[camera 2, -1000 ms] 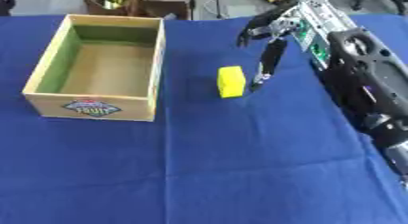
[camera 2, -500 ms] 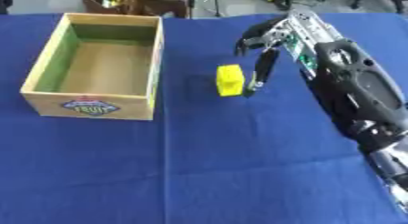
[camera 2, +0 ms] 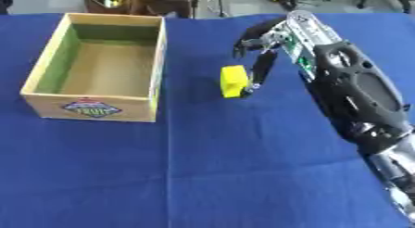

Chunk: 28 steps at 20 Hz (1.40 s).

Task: Pick up objects on the table and place them in the box.

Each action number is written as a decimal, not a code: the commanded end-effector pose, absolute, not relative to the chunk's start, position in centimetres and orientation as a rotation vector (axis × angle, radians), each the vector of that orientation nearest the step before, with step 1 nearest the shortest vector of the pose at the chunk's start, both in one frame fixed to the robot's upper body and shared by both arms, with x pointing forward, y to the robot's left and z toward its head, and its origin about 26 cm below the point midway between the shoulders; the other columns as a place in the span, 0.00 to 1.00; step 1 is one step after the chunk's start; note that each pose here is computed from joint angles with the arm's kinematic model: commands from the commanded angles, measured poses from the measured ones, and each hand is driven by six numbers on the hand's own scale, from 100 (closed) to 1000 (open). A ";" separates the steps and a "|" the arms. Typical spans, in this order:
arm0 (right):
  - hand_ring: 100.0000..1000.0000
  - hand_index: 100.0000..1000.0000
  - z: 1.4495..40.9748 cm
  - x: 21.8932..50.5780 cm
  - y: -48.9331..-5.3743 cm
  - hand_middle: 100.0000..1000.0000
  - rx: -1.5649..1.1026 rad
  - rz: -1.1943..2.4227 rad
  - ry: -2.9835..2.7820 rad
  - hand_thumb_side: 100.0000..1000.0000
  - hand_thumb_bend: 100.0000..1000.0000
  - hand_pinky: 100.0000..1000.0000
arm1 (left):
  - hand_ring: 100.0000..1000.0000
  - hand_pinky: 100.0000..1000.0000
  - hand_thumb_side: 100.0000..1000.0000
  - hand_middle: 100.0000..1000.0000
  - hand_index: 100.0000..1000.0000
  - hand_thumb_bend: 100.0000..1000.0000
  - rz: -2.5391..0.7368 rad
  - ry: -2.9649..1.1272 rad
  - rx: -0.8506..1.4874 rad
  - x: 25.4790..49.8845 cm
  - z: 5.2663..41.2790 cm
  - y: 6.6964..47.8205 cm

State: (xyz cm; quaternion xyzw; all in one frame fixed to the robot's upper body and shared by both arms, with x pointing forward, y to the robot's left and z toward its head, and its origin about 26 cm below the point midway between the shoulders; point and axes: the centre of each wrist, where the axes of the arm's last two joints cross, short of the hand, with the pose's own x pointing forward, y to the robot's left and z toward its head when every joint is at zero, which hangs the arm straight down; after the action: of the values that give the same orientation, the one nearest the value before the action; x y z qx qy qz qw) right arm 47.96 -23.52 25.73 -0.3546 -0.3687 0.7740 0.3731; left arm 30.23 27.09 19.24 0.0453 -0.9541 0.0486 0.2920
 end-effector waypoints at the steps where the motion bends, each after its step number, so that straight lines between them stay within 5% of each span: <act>1: 0.89 0.91 27.0 47.9 -23.4 0.77 -0.945 1.975 -0.970 0.45 0.60 0.82 | 0.53 0.43 1.00 0.61 0.75 0.00 0.107 -2.572 0.116 30.0 20.1 27.1; 28: 0.86 0.81 25.9 47.9 -23.1 0.60 -0.947 1.982 -0.973 0.43 0.49 0.79 | 0.53 0.43 1.00 0.60 0.74 0.00 0.104 -2.573 0.102 30.1 20.1 26.9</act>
State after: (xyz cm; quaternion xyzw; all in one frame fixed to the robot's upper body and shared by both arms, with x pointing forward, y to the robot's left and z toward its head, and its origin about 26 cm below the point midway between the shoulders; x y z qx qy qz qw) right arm 48.09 -22.92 24.64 -0.3552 -0.3689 0.7767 0.3668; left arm 30.30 26.98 19.44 0.0410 -0.9546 0.0472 0.2913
